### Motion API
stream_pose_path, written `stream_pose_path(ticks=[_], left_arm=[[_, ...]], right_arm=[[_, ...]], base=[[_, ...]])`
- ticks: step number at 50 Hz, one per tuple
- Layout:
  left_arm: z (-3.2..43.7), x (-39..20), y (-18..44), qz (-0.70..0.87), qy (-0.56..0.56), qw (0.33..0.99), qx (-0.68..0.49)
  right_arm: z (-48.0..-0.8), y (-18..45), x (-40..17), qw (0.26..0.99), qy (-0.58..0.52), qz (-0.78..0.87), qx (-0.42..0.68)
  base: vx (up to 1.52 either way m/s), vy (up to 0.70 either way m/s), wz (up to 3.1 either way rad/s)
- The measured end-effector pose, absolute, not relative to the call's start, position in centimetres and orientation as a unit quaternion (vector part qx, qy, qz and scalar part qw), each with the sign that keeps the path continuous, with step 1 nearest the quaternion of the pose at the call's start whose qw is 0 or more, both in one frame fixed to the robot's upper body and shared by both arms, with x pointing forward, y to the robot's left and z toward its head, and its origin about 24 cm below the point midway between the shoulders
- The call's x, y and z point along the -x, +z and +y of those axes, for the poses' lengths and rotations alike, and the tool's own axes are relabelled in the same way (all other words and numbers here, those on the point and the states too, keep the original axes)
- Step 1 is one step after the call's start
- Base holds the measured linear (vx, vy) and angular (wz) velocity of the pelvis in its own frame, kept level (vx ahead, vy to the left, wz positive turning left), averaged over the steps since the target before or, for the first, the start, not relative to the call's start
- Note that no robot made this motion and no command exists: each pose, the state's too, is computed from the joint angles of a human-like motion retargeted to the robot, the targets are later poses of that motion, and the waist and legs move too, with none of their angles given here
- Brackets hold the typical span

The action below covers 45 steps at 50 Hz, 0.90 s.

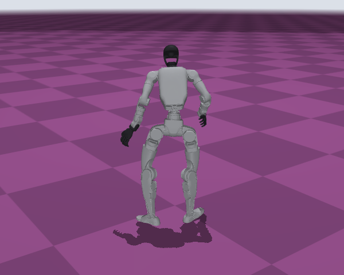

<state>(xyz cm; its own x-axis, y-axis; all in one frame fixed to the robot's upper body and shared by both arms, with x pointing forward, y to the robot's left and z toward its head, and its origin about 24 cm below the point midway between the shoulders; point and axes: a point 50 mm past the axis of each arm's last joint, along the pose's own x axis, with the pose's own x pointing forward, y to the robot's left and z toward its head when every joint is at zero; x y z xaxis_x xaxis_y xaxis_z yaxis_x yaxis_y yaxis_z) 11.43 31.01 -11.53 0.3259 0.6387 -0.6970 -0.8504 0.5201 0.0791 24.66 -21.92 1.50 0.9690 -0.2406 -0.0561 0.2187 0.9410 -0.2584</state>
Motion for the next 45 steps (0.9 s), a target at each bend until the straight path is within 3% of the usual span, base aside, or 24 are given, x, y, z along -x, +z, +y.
stream_pose_path(ticks=[2,3,5,9,13,17,21,26,31,37,45], left_arm=[[31.5,-8.1,-12.4,0.385,0.49,0.768,0.148],[31.3,-6.8,-12.9,0.402,0.491,0.758,0.148],[31.3,-4.6,-13.4,0.426,0.5,0.74,0.144],[30.0,-1.4,-14.2,0.449,0.513,0.713,0.163],[28.8,0.0,-14.7,0.446,0.537,0.688,0.199],[27.7,-2.9,-14.6,0.405,0.527,0.706,0.244],[27.2,-8.2,-12.8,0.331,0.482,0.771,0.252],[27.1,-14.5,-8.5,0.239,0.369,0.885,0.15],[27.0,-19.1,-3.7,0.142,0.28,0.949,0.044],[25.8,-23.1,0.2,0.065,0.216,0.974,0.029],[23.2,-25.3,1.0,0.052,0.177,0.983,0.029]], right_arm=[[-22.0,1.5,-25.3,0.964,-0.093,0.036,0.245],[-21.5,1.3,-25.6,0.971,-0.074,0.045,0.223],[-21.5,1.6,-26.7,0.929,-0.027,0.026,0.367],[-19.5,2.8,-27.6,0.966,-0.013,-0.002,0.258],[-17.8,3.5,-29.1,0.973,-0.006,-0.015,0.23],[-16.5,5.3,-30.7,0.971,0.001,-0.047,0.236],[-15.5,6.9,-31.4,0.964,0.006,-0.083,0.253],[-14.2,7.0,-31.6,0.968,0.016,-0.091,0.234],[-12.9,5.9,-30.8,0.968,0.05,-0.08,0.231],[-12.2,2.5,-28.8,0.973,0.09,-0.015,0.212],[-11.6,-1.2,-25.4,0.968,0.149,0.064,0.189]], base=[[0.29,-0.39,-1.33],[0.33,-0.39,-0.98],[0.33,-0.39,-1.28],[0.38,-0.3,-2.23],[0.41,-0.21,-2.18],[0.39,-0.13,-1.87],[0.4,-0.03,-1.69],[0.45,0.06,-1.27],[0.53,0.13,-0.87],[0.62,0.2,0.1],[0.57,0.2,0.55]])
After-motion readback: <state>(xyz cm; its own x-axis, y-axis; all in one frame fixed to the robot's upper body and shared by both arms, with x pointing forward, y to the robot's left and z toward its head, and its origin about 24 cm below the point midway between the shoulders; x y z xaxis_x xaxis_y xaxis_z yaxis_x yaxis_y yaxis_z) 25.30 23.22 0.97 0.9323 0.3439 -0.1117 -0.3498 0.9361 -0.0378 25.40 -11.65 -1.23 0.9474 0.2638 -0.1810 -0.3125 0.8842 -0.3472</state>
